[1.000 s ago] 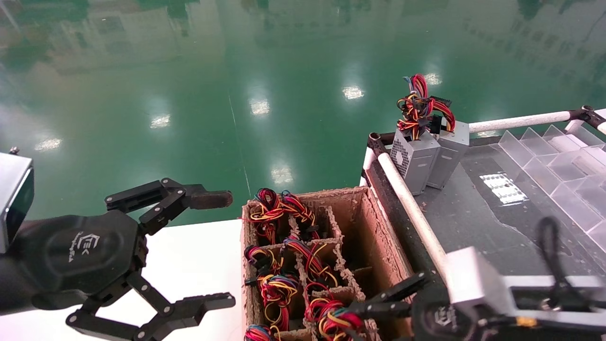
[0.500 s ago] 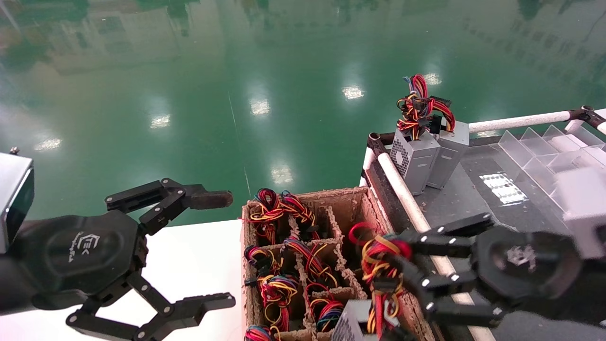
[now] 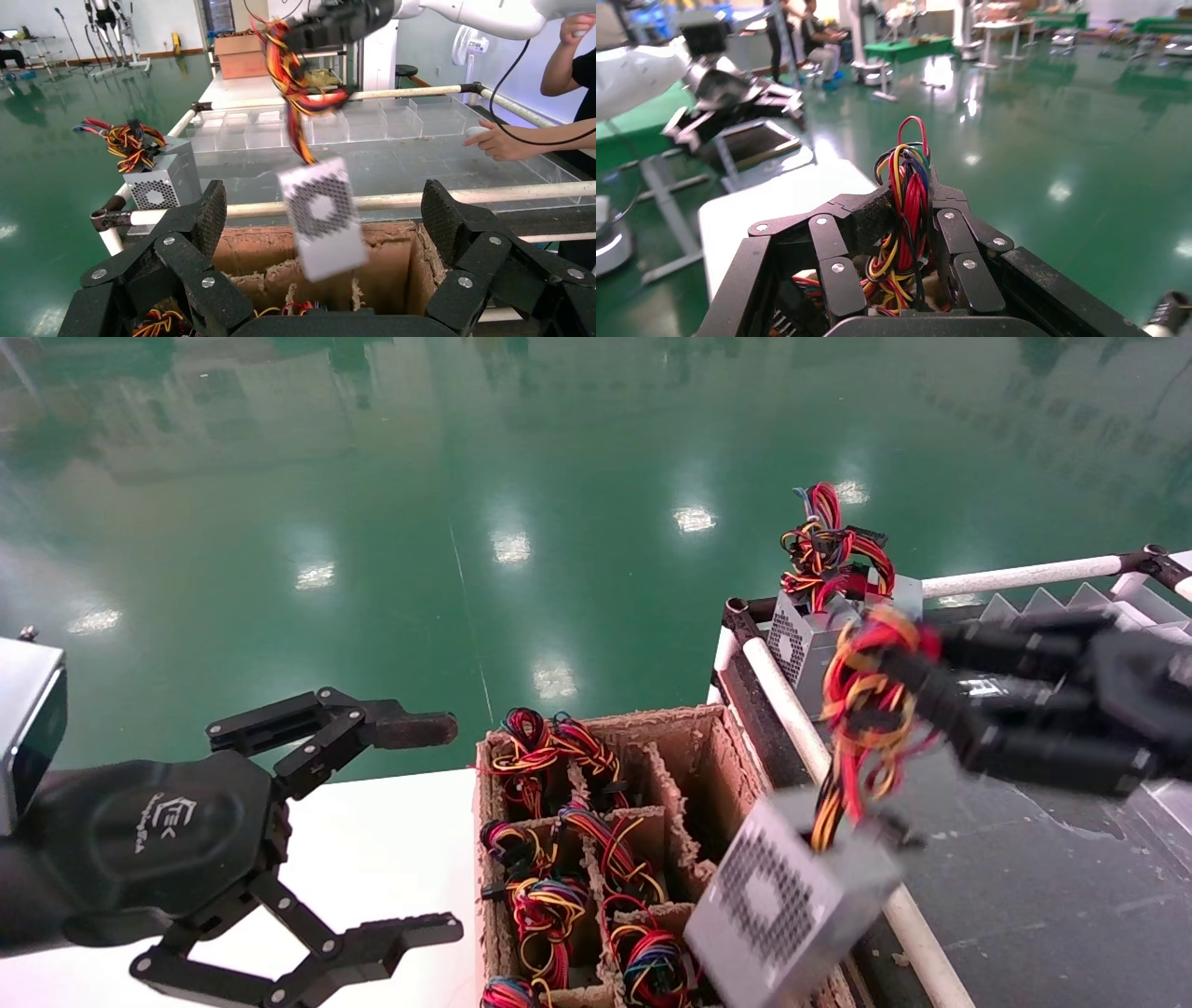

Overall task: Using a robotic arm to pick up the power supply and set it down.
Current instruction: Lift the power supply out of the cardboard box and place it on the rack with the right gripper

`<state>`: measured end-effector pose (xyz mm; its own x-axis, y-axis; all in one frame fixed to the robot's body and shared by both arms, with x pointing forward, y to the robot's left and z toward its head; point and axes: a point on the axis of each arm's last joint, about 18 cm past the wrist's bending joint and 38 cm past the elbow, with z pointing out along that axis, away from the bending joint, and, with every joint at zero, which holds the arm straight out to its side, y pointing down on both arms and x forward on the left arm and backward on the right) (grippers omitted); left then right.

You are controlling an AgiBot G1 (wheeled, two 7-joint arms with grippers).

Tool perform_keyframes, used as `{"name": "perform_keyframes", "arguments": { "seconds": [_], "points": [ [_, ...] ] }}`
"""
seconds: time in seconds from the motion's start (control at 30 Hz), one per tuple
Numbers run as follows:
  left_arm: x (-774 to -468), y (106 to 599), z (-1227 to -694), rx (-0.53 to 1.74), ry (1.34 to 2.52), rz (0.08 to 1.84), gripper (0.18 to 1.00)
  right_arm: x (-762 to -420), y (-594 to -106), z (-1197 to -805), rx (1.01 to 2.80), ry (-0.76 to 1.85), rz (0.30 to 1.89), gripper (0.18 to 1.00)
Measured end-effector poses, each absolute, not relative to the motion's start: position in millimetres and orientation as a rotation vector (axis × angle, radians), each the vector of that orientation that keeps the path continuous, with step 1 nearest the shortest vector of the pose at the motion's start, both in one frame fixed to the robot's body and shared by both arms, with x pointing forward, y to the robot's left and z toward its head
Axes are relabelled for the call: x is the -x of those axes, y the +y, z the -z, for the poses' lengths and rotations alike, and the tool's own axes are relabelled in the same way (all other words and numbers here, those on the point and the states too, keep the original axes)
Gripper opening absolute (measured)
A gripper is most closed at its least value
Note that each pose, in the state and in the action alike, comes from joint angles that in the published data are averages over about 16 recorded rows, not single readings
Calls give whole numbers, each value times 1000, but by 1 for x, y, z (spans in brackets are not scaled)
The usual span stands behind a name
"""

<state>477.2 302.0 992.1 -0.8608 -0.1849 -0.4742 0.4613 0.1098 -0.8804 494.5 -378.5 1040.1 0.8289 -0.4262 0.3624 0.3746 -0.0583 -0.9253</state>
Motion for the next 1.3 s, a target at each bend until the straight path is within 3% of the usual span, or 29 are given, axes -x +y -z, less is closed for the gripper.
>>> {"name": "perform_keyframes", "arguments": {
  "seconds": [0.53,1.3],
  "points": [
    [-477,302,-992,-268,1921,1801,1001,-540,-429,-1095,1395,203,903,192],
    [-477,302,-992,-268,1921,1801,1001,-609,-488,-1083,1432,523,1123,192]
  ]
}}
